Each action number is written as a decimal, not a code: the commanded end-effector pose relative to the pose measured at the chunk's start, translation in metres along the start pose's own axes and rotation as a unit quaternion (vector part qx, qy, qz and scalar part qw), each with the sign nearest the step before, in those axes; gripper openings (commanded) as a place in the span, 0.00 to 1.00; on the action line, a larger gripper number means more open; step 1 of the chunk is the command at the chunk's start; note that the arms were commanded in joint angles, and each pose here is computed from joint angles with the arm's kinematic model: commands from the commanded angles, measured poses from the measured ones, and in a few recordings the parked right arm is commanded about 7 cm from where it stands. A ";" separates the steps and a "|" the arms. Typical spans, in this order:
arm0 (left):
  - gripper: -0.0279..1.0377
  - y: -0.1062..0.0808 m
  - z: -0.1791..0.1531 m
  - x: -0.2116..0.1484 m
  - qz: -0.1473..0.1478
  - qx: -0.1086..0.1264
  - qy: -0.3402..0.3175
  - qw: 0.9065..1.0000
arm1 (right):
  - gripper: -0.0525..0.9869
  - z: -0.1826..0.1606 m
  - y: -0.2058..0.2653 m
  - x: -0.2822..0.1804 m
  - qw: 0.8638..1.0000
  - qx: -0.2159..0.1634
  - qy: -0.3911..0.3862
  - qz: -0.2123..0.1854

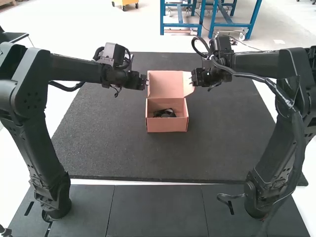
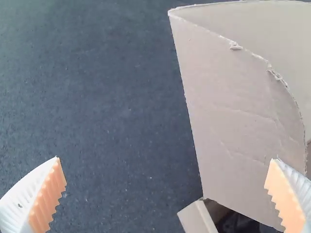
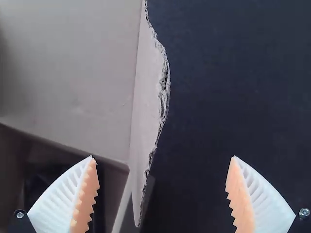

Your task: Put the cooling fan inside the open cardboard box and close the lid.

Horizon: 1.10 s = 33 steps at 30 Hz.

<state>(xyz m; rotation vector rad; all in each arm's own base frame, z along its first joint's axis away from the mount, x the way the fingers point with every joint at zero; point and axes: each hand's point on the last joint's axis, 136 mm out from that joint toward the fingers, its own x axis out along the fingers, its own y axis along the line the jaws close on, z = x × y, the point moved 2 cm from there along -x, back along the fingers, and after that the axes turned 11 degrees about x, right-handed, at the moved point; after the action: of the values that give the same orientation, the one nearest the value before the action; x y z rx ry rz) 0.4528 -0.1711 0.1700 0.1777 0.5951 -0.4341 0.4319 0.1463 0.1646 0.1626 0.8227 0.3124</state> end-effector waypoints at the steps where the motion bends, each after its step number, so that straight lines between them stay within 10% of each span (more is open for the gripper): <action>1: 0.93 -0.004 0.016 -0.003 -0.009 -0.002 -0.018 1.000 | 0.56 0.018 0.002 -0.003 1.000 0.008 -0.019 0.011; 33: 0.93 -0.005 0.012 -0.006 -0.011 -0.002 -0.008 1.000 | 0.31 0.027 0.010 0.005 0.999 0.005 -0.025 0.027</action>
<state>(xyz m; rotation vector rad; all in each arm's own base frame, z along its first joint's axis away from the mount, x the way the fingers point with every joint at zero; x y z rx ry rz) 0.4493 -0.1697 0.1651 0.1808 0.6237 -0.4343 0.4452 0.1539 0.1726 0.1873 0.7940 0.3385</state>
